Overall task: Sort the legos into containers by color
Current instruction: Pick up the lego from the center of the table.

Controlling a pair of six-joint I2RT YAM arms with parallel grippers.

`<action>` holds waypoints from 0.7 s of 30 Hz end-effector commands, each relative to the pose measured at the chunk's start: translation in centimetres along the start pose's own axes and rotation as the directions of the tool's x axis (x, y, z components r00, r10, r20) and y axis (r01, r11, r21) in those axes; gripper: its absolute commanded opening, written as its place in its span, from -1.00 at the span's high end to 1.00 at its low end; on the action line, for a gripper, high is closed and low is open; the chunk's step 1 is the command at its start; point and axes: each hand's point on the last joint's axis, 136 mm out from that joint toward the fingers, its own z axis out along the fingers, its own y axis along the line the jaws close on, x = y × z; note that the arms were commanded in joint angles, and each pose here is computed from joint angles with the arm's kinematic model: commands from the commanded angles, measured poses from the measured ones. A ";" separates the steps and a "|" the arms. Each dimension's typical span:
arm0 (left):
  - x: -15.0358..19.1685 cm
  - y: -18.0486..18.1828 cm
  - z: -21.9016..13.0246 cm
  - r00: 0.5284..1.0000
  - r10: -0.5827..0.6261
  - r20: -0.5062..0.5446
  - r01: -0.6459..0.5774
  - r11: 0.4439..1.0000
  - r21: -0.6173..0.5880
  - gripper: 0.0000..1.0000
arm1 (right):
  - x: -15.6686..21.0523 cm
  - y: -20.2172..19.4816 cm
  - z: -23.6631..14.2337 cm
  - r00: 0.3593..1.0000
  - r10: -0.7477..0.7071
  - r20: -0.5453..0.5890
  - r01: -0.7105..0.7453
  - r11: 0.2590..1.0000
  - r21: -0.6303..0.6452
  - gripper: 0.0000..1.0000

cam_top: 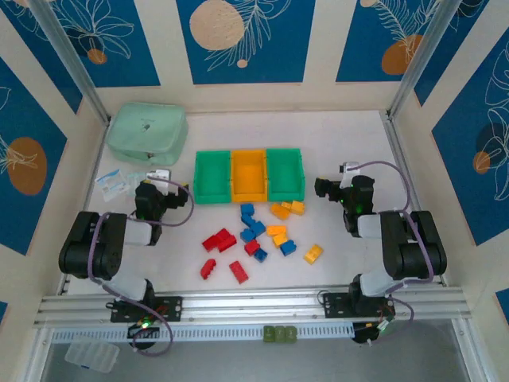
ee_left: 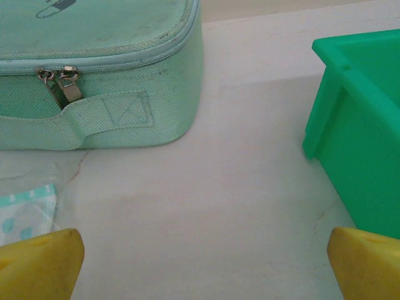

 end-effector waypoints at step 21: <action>-1.0 0.0 0.2 1.000 0.016 0.026 -0.017 1.000 0.012 -0.99 | -1.3 0.2 0.1 0.999 -0.025 0.038 0.026 1.000 -0.010 -0.98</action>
